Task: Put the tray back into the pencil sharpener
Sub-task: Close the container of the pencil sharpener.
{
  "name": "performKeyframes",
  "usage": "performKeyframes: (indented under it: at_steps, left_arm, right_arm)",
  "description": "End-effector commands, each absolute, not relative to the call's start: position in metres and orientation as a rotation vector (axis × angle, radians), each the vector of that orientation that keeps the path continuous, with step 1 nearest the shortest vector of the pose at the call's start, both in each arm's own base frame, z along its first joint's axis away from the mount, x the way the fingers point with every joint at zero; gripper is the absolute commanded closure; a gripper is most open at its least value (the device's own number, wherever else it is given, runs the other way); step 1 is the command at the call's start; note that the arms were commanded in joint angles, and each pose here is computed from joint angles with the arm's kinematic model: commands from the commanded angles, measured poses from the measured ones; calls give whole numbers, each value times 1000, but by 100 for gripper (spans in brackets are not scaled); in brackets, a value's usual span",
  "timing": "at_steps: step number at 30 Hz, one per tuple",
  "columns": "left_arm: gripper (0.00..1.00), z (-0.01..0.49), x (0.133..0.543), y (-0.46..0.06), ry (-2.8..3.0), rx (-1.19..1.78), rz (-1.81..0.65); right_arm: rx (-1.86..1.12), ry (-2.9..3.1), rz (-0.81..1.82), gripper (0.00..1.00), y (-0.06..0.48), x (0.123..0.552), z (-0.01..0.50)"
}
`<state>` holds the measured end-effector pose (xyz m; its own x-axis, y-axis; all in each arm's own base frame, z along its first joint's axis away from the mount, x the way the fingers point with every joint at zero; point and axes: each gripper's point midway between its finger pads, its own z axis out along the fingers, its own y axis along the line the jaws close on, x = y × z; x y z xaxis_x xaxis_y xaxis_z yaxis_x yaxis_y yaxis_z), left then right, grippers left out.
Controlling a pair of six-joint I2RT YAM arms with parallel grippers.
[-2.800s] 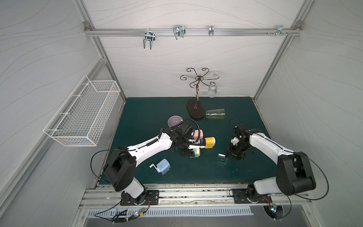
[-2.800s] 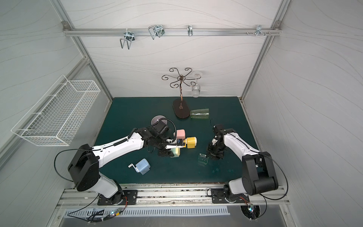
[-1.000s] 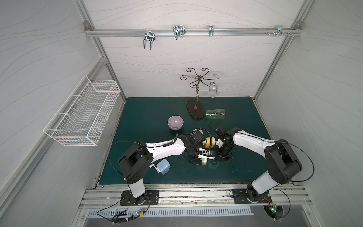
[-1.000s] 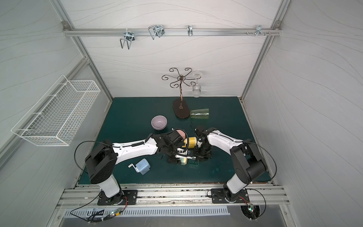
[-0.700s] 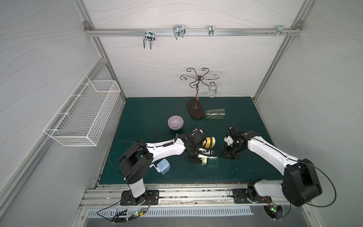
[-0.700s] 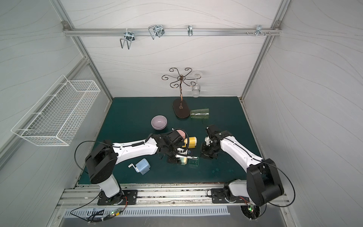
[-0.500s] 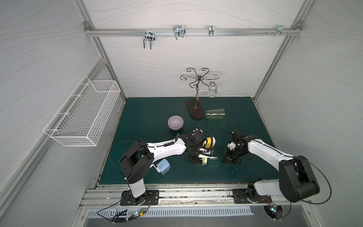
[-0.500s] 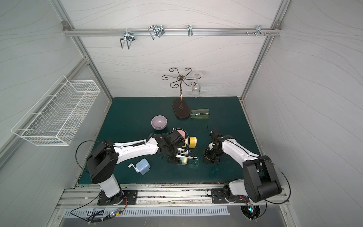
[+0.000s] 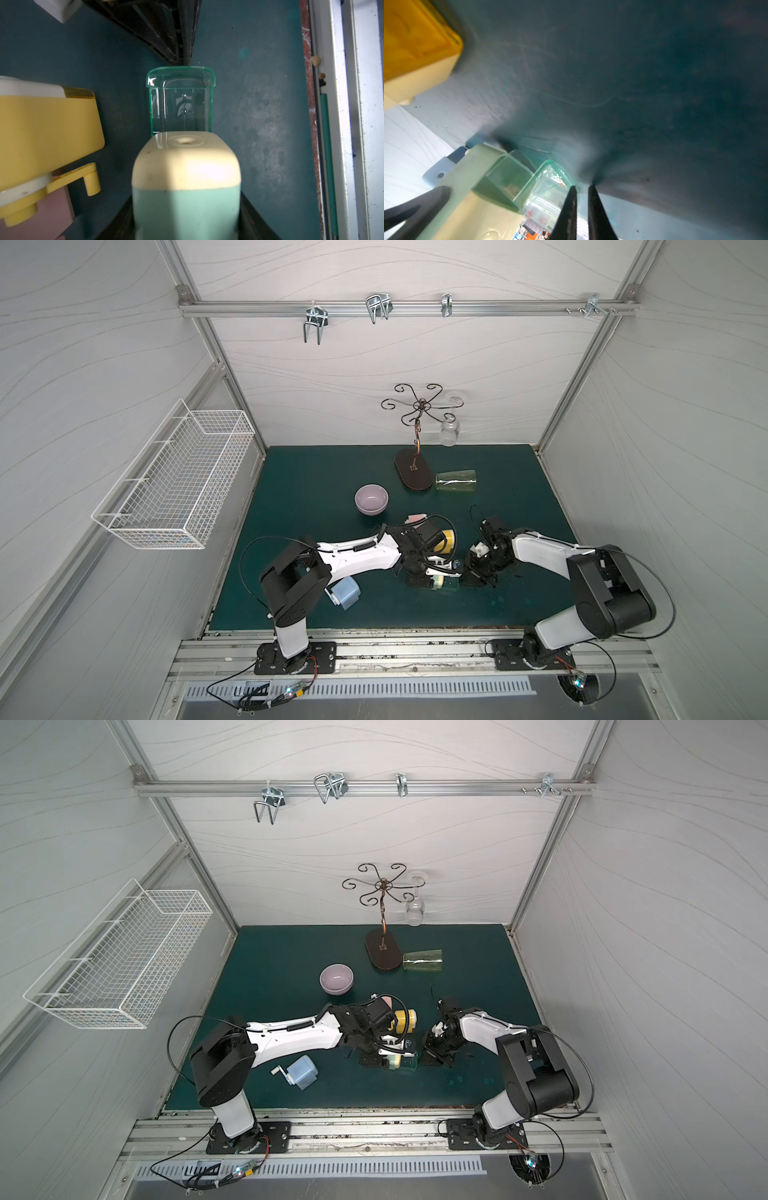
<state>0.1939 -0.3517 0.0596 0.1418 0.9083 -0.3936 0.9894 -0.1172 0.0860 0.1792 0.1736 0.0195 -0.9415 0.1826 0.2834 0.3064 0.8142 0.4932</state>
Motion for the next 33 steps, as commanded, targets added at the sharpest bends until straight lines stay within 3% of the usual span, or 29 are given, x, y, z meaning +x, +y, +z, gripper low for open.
performKeyframes:
  at_steps: [1,12,22,29,33]
  left_arm:
    - [64,40,198,-359,1864,2099,-336]
    - [64,37,200,-362,1874,2100,-334]
    - [64,34,203,-356,1891,2113,-280]
    - [64,33,205,-357,1896,2113,-274]
    - [64,34,205,-357,1896,2115,-270]
  right_arm:
    - [-369,-2778,-834,85,180,188,19]
    - [-347,-2747,-902,83,190,192,21]
    - [-427,-2868,-786,78,145,190,50]
    - [-337,-2829,-898,66,171,188,59]
    - [-296,-2796,-904,67,181,186,49]
